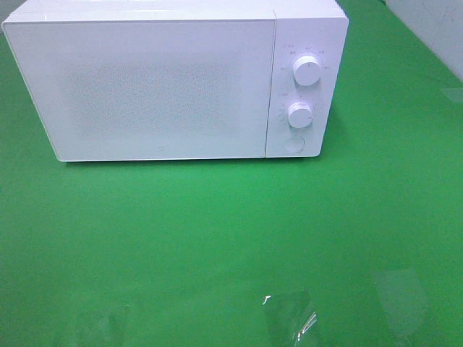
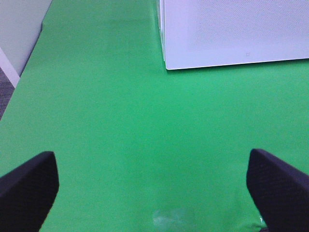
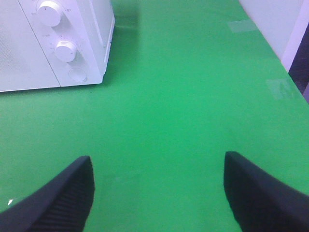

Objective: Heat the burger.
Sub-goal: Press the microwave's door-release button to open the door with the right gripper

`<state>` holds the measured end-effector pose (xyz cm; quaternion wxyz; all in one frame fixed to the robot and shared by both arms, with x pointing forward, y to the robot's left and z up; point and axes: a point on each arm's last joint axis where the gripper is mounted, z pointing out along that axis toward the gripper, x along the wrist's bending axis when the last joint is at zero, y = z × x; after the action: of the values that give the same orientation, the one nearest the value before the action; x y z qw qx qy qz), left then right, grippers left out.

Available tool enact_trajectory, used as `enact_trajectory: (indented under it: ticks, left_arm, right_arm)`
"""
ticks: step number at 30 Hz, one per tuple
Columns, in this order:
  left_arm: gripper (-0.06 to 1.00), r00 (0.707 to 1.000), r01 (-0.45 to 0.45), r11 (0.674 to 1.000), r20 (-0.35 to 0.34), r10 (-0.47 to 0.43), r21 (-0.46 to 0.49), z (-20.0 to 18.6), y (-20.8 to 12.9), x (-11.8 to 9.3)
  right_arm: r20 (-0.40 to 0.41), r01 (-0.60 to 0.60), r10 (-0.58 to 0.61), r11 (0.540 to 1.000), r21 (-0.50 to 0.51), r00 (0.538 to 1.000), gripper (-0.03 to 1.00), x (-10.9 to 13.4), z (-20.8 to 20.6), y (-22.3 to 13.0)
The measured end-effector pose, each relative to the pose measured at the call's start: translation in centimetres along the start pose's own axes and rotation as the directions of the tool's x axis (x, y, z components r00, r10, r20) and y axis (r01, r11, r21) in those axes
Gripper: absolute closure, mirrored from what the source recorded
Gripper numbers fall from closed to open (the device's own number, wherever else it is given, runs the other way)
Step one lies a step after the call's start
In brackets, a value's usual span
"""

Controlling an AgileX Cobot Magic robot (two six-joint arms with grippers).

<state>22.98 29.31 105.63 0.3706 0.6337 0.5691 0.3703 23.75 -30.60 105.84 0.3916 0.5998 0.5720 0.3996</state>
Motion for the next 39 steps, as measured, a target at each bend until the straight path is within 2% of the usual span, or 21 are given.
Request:
enact_trajectory:
  ticks: [15, 19, 22, 28, 33, 39]
  left_arm:
    - [-0.03, 1.000, 0.000, 1.000, 0.000, 0.000, 0.000, 0.0, 0.0, 0.0]
    - [-0.03, 1.000, 0.000, 1.000, 0.000, 0.000, 0.000, 0.0, 0.0, 0.0]
    - [-0.03, 1.000, 0.000, 1.000, 0.000, 0.000, 0.000, 0.0, 0.0, 0.0]
    - [-0.03, 1.000, 0.000, 1.000, 0.000, 0.000, 0.000, 0.0, 0.0, 0.0]
    - [-0.03, 1.000, 0.000, 1.000, 0.000, 0.000, 0.000, 0.0, 0.0, 0.0]
    - [-0.03, 1.000, 0.000, 1.000, 0.000, 0.000, 0.000, 0.0, 0.0, 0.0]
  right_arm:
    - [0.000, 0.001, -0.001, 1.000, -0.003, 1.000, 0.25, 0.0, 0.0, 0.0]
    - [-0.007, -0.002, 0.001, 0.997, -0.071, 1.000, 0.25, 0.0, -0.7, 1.2]
    - [-0.009, -0.001, 0.001, 0.997, -0.083, 1.000, 0.25, 0.1, -0.7, 1.5]
    - [-0.019, 0.011, -0.013, 0.991, -0.131, 1.000, 0.25, 0.5, 1.6, 4.0]
    - [-0.023, 0.015, -0.018, 0.992, -0.122, 1.000, 0.25, 0.7, 2.8, 4.8]
    - [-0.031, 0.030, -0.033, 0.995, -0.091, 0.999, 0.26, 1.2, 6.3, 6.4]
